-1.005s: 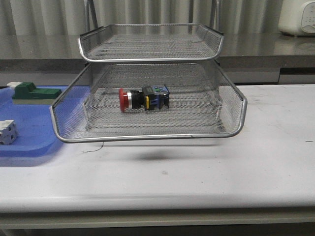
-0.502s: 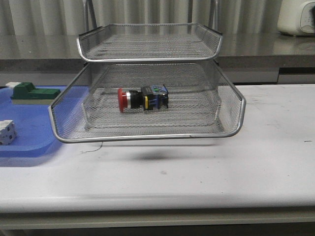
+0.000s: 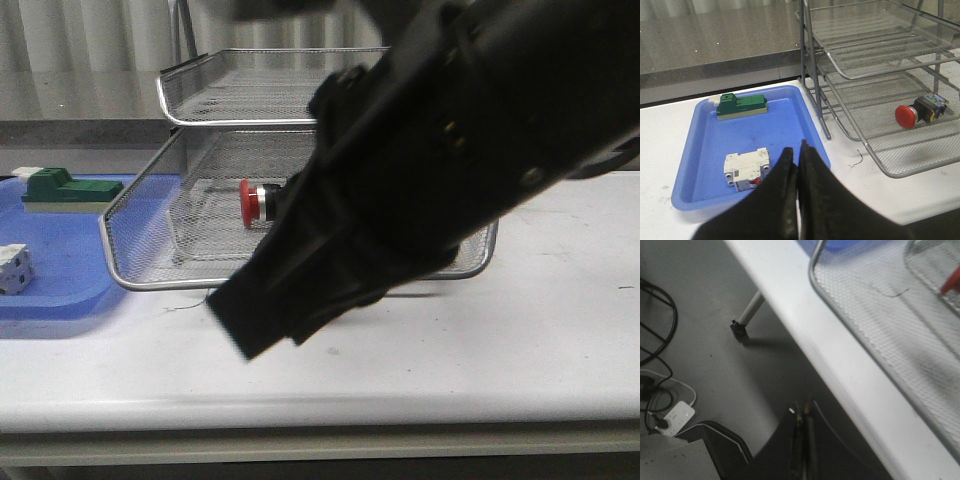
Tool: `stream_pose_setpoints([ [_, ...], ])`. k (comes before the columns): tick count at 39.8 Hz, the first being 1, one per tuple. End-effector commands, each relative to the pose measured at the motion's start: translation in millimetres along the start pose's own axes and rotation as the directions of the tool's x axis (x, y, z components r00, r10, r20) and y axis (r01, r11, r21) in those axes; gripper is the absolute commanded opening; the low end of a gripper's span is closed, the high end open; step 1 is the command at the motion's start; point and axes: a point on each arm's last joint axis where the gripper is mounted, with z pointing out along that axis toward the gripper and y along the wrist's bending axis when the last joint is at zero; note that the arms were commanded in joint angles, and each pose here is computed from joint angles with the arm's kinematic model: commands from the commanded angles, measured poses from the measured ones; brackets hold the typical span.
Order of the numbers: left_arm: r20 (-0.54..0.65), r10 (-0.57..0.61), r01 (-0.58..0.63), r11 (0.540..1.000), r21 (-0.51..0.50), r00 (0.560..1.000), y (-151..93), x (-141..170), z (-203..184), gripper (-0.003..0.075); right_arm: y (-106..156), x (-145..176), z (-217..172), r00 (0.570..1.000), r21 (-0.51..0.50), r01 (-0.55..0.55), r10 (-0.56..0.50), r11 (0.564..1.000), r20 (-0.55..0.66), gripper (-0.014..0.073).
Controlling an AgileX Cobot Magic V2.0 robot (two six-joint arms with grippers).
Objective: Place button on rack with both arms
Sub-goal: 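Push the middle wire tray back into the rack with the right gripper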
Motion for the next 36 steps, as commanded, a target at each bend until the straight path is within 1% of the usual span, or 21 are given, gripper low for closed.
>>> stream_pose_setpoints([
  [1,0.095,-0.024,0.025,1.000,-0.016,0.995,1.9,-14.7,-2.7,-0.0019,-0.3,-19.8,9.4,0.998,0.007,0.007,-0.007,1.000,0.065,-0.0059],
  [12,0.095,-0.024,0.025,1.000,-0.016,0.995,1.9,-14.7,-2.7,-0.0019,-28.0,-26.9,43.1,0.999,0.056,-0.047,0.048,0.997,-0.011,-0.0059],
  [20,0.095,-0.024,0.025,1.000,-0.016,0.995,1.9,-14.7,-2.7,-0.0019,-50.7,-34.5,54.2,0.997,0.101,-0.080,0.081,0.992,-0.002,-0.0059],
  [36,0.095,-0.024,0.025,1.000,-0.016,0.995,1.9,-14.7,-2.7,-0.0019,-89.4,-60.0,72.7,0.996,0.167,-0.087,0.084,0.982,0.026,-0.0059],
])
